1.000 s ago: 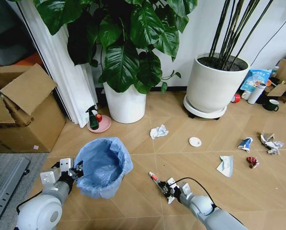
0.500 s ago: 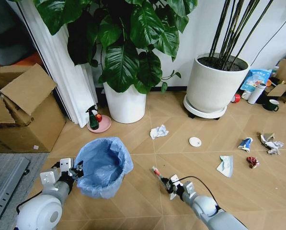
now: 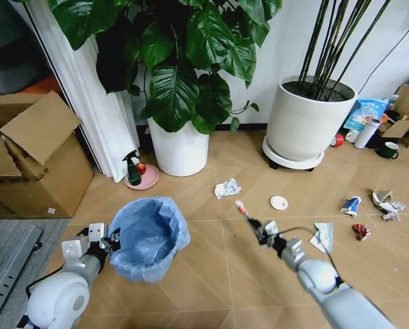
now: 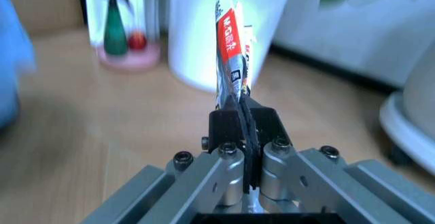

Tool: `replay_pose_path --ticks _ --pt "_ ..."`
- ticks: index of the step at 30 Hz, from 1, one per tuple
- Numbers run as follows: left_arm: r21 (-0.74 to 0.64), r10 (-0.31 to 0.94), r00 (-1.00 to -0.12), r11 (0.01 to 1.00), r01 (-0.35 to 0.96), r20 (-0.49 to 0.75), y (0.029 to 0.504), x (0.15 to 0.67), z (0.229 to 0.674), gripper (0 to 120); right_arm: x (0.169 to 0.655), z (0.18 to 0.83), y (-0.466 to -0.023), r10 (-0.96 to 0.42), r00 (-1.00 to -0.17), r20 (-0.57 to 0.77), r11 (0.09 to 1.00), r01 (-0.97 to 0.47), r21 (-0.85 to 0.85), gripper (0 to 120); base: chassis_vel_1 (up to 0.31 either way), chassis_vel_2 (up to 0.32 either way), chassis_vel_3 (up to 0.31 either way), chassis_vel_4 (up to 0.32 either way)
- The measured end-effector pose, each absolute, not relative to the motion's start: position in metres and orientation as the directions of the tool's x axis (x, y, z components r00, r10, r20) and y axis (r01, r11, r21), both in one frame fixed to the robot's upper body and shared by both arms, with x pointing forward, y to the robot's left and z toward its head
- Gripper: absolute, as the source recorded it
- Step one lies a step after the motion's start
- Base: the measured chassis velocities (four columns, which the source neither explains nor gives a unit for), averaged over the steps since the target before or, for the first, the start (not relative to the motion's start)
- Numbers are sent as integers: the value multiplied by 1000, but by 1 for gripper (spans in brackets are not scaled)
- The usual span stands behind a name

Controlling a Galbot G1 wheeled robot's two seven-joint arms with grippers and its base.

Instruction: Pick up the trash bin and place the garbage on the floor into it.

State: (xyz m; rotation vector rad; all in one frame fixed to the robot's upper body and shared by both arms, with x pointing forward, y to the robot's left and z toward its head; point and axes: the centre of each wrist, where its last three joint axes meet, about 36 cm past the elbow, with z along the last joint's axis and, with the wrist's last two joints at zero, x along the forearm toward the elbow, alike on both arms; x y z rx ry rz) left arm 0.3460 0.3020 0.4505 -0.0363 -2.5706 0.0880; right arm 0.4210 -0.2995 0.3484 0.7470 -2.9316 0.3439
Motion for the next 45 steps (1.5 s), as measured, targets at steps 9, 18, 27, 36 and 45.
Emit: replay_pose_path --ticks 9,18,27,36,45 --pt "-109 134 -830 990 89 541 291 380 465 0 435 449 -242 -537 -841 -60 841 -529 -117 0 0 0 0 0" --pt "-141 224 -768 975 174 600 277 417 473 0 448 498 -170 -634 -748 -196 770 -633 -76 0 0 0 0 0" --pt "-147 248 -732 969 201 634 273 431 465 0 446 517 -107 -745 -623 -238 653 -753 -75 0 0 0 0 0" --pt "-166 256 -732 967 195 631 277 434 468 0 435 484 -101 -769 -620 -156 634 -770 -67 0 0 0 0 0" --pt "-163 250 -742 968 190 622 284 435 473 0 430 467 -97 -768 -629 -119 638 -767 -66 23 0 0 0 0"
